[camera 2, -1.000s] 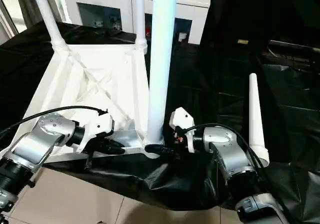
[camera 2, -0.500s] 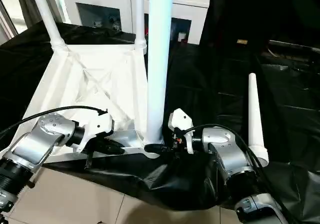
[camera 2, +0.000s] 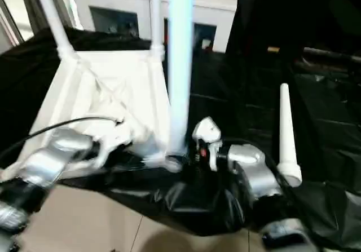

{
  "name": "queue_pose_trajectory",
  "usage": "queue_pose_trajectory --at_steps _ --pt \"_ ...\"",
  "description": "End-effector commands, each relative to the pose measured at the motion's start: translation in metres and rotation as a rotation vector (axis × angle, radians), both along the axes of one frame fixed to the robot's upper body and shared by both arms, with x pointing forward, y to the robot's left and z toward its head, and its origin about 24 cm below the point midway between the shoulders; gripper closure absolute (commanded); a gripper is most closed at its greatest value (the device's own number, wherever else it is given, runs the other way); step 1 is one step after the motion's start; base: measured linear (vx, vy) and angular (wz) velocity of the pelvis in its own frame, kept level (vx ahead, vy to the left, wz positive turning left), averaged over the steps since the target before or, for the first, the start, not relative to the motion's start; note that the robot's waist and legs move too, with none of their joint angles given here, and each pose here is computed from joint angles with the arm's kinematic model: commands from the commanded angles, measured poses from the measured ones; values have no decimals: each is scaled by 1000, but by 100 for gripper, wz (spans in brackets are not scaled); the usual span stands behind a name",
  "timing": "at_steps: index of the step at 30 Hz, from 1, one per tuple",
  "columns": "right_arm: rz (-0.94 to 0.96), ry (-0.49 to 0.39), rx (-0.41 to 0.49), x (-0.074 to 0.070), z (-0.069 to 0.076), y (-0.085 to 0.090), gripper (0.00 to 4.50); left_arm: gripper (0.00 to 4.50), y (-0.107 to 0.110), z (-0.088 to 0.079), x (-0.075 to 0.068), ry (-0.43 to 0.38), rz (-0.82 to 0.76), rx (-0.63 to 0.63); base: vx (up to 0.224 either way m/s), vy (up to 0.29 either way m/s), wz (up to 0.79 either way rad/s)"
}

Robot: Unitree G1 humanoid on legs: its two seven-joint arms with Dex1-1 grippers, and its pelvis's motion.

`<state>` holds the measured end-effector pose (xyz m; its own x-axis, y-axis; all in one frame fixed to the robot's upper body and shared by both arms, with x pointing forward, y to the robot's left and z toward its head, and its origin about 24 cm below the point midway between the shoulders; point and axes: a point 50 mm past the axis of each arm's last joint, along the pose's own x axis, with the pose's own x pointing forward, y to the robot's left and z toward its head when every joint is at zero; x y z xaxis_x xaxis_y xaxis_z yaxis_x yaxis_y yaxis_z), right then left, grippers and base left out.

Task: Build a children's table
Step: Rotate leg to tighten

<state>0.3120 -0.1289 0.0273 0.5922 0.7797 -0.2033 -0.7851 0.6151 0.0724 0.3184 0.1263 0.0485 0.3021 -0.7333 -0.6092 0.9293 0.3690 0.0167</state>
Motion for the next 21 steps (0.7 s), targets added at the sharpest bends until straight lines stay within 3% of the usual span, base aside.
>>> queue_pose_trajectory --at_steps 1,7,11,15,18,20,21 --pt "-37 61 -18 -2 -13 12 186 450 1 -18 3 31 142 44 0 0 0" --pt "-431 179 -23 10 -29 45 186 450 -31 -26 19 6 320 53 0 0 0" --pt "-538 225 -3 15 -30 59 187 450 -42 -28 24 -9 351 74 0 0 0" --pt "-515 183 -40 16 -27 69 187 450 -44 -29 26 -18 354 91 0 0 0" --pt "-475 162 19 15 -22 73 187 450 -43 -29 26 -23 333 102 0 0 0" --pt "-463 143 48 16 -19 69 132 450 -42 -28 25 -26 303 101 0 0 0" --pt "-463 143 48 16 -19 69 132 450 -42 -28 25 -26 303 101 0 0 0"
